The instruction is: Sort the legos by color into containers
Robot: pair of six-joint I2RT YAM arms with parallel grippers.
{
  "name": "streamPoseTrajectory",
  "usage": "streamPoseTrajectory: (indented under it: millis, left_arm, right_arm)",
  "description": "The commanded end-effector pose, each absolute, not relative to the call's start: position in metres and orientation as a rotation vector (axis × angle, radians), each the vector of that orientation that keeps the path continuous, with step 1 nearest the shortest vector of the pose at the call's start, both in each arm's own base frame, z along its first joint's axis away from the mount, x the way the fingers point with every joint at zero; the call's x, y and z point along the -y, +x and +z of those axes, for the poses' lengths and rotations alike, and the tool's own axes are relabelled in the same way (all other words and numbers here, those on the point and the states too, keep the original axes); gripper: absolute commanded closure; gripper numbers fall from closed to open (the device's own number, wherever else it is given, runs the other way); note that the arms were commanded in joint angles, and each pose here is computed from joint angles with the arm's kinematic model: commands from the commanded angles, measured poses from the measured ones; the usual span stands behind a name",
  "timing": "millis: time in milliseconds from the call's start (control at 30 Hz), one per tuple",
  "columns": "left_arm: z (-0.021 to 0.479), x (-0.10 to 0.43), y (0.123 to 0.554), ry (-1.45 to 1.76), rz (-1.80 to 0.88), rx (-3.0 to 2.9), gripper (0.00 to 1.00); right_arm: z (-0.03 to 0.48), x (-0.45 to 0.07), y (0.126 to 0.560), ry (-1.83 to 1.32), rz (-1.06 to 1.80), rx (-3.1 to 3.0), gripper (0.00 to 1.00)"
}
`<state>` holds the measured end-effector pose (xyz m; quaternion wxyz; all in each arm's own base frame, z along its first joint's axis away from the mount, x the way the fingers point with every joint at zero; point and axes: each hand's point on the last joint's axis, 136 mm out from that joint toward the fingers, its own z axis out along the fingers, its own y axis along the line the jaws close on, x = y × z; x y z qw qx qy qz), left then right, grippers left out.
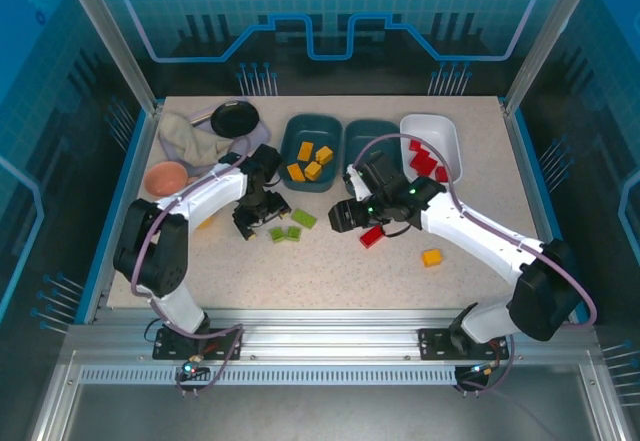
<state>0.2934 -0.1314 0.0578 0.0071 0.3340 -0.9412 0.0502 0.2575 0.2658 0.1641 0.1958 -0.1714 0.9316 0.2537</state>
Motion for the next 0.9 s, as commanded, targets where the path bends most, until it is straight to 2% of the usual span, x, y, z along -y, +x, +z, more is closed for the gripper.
streamPoseTrajectory:
  millis: [0,100,267,667,767,867]
  left_arm:
    - [0.040,0.138,0.290,1.058,0.183,2.881,0.20]
    - [0.030,0.140,0.288,1.053,0.194,2.866,0.22]
    - [0.023,0.143,0.287,1.031,0.203,2.866,0.26]
    - [0.008,0.152,0.277,0.993,0.176,2.860,0.52]
    - [0.018,0.145,0.279,1.004,0.148,2.895,0.63]
    - [0.043,0.137,0.282,1.013,0.134,2.964,0.65]
  right_arm:
    - [0.184,-0.288,0.243,-0.582,0.907,-2.504,0.17]
    - [0.193,-0.292,0.240,-0.599,0.975,-2.453,0.10]
    - [0.188,-0.293,0.242,-0.592,0.979,-2.476,0.11]
    - [0.186,-0.295,0.250,-0.575,0.962,-2.491,0.12]
    - [0.192,-0.293,0.252,-0.561,0.955,-2.475,0.14]
    - [0.204,-0.285,0.257,-0.514,0.945,-2.445,0.15]
